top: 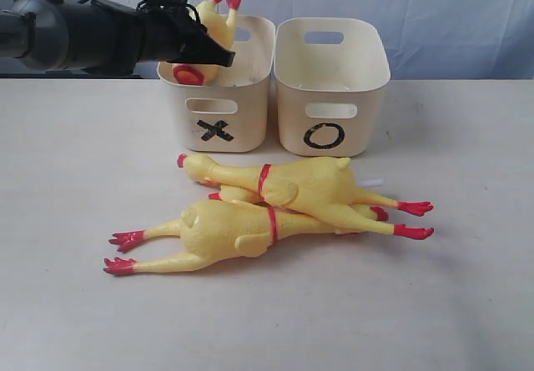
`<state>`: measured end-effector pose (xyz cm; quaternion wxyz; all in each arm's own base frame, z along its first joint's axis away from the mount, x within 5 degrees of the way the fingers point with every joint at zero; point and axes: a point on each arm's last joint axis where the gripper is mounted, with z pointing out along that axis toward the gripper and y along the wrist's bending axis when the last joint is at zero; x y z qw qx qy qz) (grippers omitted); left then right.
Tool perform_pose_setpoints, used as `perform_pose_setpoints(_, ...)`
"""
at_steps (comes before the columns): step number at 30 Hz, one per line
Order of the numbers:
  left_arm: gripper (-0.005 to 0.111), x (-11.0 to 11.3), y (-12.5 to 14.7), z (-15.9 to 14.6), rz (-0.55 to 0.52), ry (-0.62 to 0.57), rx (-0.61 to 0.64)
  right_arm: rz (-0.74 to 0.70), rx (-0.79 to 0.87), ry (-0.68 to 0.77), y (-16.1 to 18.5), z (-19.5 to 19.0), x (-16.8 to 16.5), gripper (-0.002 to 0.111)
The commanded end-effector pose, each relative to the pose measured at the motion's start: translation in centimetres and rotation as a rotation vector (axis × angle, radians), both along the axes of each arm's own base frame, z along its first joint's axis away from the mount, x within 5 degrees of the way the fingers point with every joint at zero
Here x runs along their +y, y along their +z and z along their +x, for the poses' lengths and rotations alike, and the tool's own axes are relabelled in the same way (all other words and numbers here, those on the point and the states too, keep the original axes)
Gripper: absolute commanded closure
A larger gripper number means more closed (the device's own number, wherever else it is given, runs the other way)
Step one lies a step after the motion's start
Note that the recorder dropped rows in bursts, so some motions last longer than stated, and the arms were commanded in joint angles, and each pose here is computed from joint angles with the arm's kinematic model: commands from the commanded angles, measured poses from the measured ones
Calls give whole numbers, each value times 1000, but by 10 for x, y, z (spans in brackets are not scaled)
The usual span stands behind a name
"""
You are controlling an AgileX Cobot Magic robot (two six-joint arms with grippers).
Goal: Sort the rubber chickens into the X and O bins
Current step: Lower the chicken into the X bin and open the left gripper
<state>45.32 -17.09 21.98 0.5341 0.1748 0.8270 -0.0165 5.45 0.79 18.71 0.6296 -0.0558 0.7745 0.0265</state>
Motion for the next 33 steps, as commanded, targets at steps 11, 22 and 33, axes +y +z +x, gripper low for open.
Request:
perform_pose_setpoints(11, 107, 11, 4, 4, 3, 119, -17, 3, -17, -6, 1, 0, 0, 109)
perform_pose_setpoints(22, 73, 4, 3, 2, -21, 42, 2, 3, -17, -6, 1, 0, 0, 109)
perform_pose_setpoints(33, 34, 3, 3, 2, -35, 43, 8, 3, -17, -6, 1, 0, 0, 109)
